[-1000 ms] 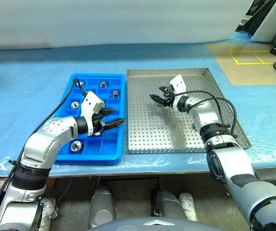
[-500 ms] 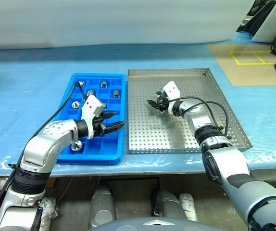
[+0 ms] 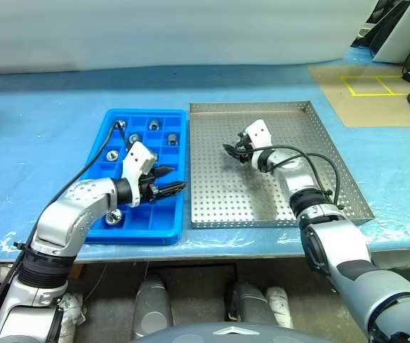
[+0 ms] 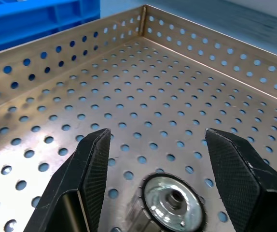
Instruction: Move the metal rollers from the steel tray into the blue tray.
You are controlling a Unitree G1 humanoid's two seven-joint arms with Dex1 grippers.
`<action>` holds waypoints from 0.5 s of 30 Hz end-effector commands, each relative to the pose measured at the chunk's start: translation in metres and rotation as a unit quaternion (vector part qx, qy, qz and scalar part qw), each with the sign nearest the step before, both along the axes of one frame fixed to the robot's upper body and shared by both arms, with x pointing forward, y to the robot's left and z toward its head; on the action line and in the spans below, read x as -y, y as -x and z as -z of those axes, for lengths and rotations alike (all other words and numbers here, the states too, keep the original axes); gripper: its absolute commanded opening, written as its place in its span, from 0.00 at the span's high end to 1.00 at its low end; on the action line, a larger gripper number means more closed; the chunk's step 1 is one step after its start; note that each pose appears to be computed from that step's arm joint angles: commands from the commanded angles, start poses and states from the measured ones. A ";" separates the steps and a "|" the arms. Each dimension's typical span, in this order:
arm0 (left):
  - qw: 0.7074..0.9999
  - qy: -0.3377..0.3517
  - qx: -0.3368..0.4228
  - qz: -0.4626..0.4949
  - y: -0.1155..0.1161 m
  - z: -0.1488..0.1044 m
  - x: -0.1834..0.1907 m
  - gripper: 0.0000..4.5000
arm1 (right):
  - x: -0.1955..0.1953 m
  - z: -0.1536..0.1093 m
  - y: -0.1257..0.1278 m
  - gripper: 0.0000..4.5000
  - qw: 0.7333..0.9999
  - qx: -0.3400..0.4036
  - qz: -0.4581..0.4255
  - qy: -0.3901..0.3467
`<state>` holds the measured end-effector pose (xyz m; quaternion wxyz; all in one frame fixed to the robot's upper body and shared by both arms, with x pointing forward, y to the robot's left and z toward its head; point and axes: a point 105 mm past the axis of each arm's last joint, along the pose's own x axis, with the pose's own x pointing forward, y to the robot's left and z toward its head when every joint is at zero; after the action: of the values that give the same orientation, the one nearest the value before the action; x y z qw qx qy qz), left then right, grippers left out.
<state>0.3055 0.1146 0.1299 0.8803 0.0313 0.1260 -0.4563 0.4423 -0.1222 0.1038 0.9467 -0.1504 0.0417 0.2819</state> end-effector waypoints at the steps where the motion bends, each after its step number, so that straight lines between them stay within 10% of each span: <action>1: 1.000 0.001 0.016 0.012 0.001 -0.006 0.004 0.26 | 0.004 -0.009 -0.002 0.27 1.000 0.021 0.008 0.001; 15: 1.000 0.000 0.015 0.014 0.002 -0.002 0.007 0.26 | 0.007 0.014 -0.001 0.27 0.982 -0.115 0.048 -0.142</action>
<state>0.3037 0.1091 0.1244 0.8754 0.0313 0.1319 -0.4639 0.4413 -0.1288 0.0837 0.9592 -0.0010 0.1192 0.2564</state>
